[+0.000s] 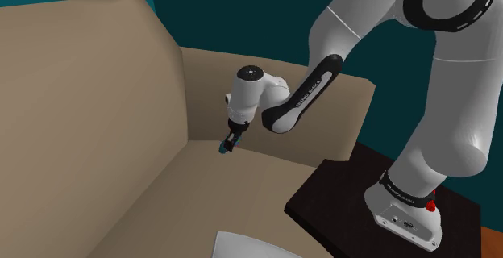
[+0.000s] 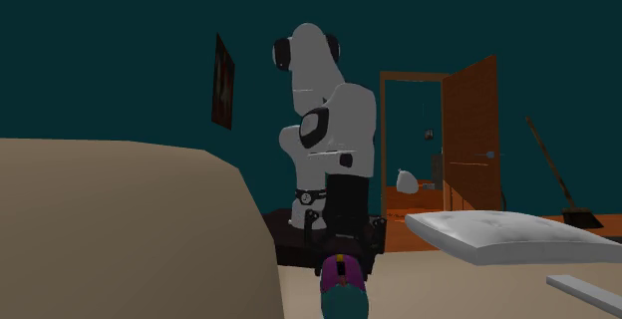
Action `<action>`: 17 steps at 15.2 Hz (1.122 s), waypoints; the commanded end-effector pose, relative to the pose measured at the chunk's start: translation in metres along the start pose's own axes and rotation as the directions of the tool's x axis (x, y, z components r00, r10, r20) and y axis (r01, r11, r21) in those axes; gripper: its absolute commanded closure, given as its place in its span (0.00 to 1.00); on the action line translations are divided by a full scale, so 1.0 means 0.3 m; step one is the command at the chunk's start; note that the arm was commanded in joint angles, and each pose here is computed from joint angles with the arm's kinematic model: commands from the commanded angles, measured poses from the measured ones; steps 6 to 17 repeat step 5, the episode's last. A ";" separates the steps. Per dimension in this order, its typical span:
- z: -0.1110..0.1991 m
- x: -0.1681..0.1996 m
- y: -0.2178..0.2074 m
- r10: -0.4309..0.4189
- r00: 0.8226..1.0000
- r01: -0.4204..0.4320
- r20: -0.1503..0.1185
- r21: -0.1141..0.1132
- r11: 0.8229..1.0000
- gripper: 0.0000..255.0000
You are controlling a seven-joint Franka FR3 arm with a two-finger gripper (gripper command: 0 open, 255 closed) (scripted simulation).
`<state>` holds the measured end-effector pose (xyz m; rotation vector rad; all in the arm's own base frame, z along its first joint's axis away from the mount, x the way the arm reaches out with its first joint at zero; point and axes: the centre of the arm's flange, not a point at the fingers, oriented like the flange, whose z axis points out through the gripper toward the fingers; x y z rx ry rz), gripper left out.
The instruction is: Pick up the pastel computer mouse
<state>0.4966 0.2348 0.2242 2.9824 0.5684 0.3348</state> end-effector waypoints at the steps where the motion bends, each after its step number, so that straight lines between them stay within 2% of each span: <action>1: -0.034 0.007 0.006 0.000 1.000 0.000 0.000 0.000 1.000 1.00; 4: -0.071 0.014 0.010 0.000 1.000 0.000 0.000 0.000 1.000 1.00; 17: -0.071 0.014 0.010 0.000 1.000 0.000 0.000 0.000 1.000 1.00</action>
